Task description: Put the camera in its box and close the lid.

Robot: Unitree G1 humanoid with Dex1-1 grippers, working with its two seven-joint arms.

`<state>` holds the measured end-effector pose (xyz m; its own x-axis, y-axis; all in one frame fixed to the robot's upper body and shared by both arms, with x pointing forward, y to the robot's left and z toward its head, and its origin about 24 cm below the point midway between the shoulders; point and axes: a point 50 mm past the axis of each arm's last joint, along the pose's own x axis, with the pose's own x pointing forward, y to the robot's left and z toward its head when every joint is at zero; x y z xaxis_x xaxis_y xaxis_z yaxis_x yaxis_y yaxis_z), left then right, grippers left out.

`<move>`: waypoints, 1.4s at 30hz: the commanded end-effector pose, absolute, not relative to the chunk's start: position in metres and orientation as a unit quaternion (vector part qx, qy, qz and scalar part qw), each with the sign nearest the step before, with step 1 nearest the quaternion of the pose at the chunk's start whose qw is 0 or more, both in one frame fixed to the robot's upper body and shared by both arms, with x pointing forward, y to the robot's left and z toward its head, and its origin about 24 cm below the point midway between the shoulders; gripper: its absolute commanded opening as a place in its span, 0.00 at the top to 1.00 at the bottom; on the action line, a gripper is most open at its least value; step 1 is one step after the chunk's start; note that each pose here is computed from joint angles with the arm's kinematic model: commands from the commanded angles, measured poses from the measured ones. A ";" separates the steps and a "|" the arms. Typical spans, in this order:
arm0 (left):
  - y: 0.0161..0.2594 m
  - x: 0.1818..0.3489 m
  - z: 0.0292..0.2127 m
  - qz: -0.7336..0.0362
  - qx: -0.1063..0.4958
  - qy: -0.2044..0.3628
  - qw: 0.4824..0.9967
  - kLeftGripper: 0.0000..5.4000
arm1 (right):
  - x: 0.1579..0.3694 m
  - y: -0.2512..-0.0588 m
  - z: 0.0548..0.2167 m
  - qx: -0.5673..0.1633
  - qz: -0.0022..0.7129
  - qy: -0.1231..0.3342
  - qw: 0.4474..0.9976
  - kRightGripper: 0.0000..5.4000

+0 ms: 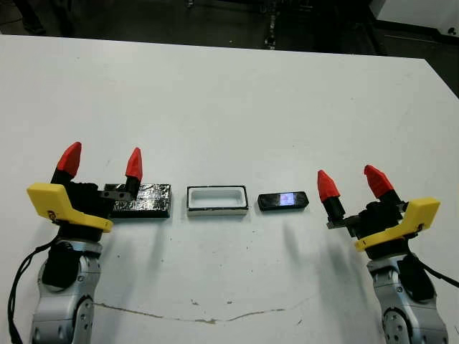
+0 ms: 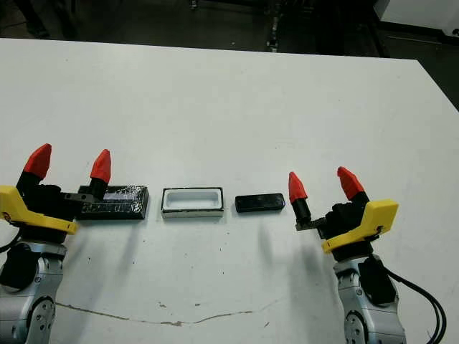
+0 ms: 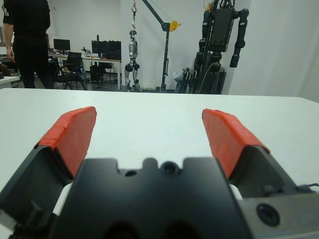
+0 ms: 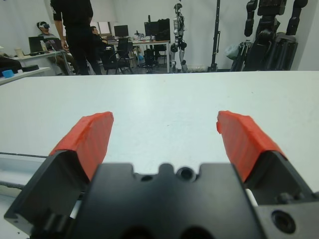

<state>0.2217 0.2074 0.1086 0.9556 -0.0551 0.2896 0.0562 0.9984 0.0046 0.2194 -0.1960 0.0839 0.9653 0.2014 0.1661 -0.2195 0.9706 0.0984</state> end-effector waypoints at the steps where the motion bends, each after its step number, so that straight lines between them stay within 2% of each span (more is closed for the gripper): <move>1: 0.208 0.220 0.104 -0.026 -0.002 -0.134 0.991 0.00 | 0.218 -0.198 0.082 0.054 0.105 -0.076 0.990 0.00; 4: 0.207 0.219 0.104 -0.026 -0.006 -0.131 0.991 0.00 | 0.219 -0.199 0.082 0.058 0.113 -0.076 0.989 0.00; 7: 0.206 0.220 0.104 -0.029 -0.012 -0.131 0.991 0.00 | 0.223 -0.204 0.089 0.044 0.130 -0.084 0.987 0.00; 11: 0.207 0.220 0.104 -0.027 -0.005 -0.130 0.991 0.00 | 0.240 -0.224 0.123 -0.038 0.209 -0.107 0.971 0.00; 16: 0.206 0.221 0.104 -0.027 -0.008 -0.129 0.991 0.00 | 0.273 -0.246 0.169 -0.128 0.319 -0.089 0.935 0.00; 20: 0.205 0.221 0.103 -0.026 -0.010 -0.129 0.991 0.00 | 0.296 -0.243 0.197 -0.182 0.424 -0.070 0.884 0.00; 24: 0.205 0.221 0.103 -0.027 -0.011 -0.129 0.991 0.00 | 0.309 -0.231 0.210 -0.247 0.492 -0.044 0.834 0.00; 26: 0.205 0.221 0.103 -0.027 -0.012 -0.130 0.991 0.00 | 0.315 -0.225 0.212 -0.271 0.523 -0.035 0.807 0.00; 31: 0.205 0.220 0.103 -0.020 -0.008 -0.129 0.991 0.00 | 0.326 -0.210 0.206 -0.277 0.596 0.036 0.753 0.00; 38: 0.205 0.221 0.103 -0.024 -0.004 -0.129 0.991 0.00 | 0.330 -0.196 0.183 -0.301 0.658 0.085 0.685 0.00; 42: 0.205 0.221 0.103 -0.023 -0.006 -0.127 0.992 0.00 | 0.332 -0.189 0.171 -0.280 0.681 0.120 0.666 0.00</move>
<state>0.2222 0.2037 0.1062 0.9607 -0.0486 0.2734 0.0541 0.9985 -0.0125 0.3304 -0.1913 0.1713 0.0644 0.8521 -0.5194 -0.9706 -0.0676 -0.2312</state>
